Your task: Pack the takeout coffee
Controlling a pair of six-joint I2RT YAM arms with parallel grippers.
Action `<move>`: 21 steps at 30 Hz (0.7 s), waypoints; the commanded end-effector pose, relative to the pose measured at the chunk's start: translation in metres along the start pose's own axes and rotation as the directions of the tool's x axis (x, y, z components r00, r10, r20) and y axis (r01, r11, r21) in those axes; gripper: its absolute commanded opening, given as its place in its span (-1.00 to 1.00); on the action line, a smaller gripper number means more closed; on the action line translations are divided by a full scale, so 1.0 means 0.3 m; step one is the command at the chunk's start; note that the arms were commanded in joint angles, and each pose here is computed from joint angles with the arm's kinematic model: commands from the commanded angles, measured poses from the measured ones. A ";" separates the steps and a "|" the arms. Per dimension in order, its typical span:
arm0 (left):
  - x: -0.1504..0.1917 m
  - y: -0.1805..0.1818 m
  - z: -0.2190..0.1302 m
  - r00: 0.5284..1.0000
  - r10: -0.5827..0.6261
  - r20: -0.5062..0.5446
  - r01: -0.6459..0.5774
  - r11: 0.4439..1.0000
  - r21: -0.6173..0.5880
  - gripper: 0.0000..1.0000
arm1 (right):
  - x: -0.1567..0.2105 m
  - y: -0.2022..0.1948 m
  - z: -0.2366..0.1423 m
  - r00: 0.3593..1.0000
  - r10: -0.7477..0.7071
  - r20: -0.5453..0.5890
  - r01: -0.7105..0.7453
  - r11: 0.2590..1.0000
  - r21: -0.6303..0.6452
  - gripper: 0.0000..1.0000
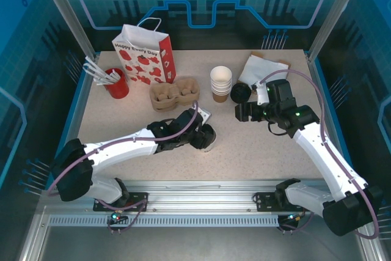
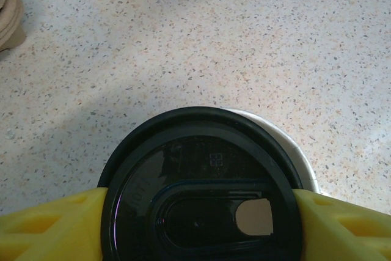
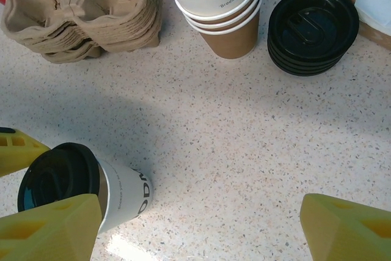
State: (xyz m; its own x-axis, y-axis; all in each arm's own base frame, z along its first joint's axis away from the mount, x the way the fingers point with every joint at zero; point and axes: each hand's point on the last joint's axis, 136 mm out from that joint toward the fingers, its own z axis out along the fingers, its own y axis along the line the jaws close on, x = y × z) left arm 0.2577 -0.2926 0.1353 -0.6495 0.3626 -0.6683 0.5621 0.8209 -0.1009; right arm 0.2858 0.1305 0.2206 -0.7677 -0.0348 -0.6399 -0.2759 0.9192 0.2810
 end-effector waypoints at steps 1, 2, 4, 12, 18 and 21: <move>-0.017 -0.009 0.000 0.999 0.038 -0.003 -0.038 0.999 -0.020 0.48 | 0.008 0.000 0.008 1.000 0.006 -0.008 -0.006 1.000 -0.014 0.73; -0.019 -0.008 0.000 0.999 0.042 -0.003 -0.042 0.999 -0.026 0.48 | 0.008 0.001 0.009 1.000 0.005 -0.009 -0.005 1.000 -0.015 0.73; -0.024 -0.002 -0.004 0.999 0.050 -0.002 -0.050 0.998 -0.043 0.49 | 0.006 0.004 0.012 1.000 0.007 -0.012 -0.007 1.000 -0.020 0.73; -0.046 -0.019 -0.023 0.998 0.063 0.008 -0.063 0.997 -0.035 0.50 | 0.008 0.002 0.016 1.000 0.007 -0.018 -0.008 1.000 -0.019 0.73; -0.040 -0.036 -0.012 0.999 0.053 0.000 -0.053 0.999 -0.009 0.51 | 0.010 0.003 0.017 1.000 0.007 -0.019 -0.007 1.000 -0.019 0.73; -0.033 -0.040 -0.001 0.999 0.049 -0.010 -0.049 0.999 -0.003 0.52 | 0.012 0.001 0.017 1.000 0.008 -0.021 -0.008 1.000 -0.017 0.73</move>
State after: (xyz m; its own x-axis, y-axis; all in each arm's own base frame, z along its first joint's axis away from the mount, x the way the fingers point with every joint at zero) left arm 0.2591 -0.2975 0.1397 -0.6275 0.3987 -0.6688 0.5749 0.8165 -0.0527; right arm 0.2871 0.1328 0.2173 -0.7740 -0.0374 -0.6321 -0.2794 0.9160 0.2879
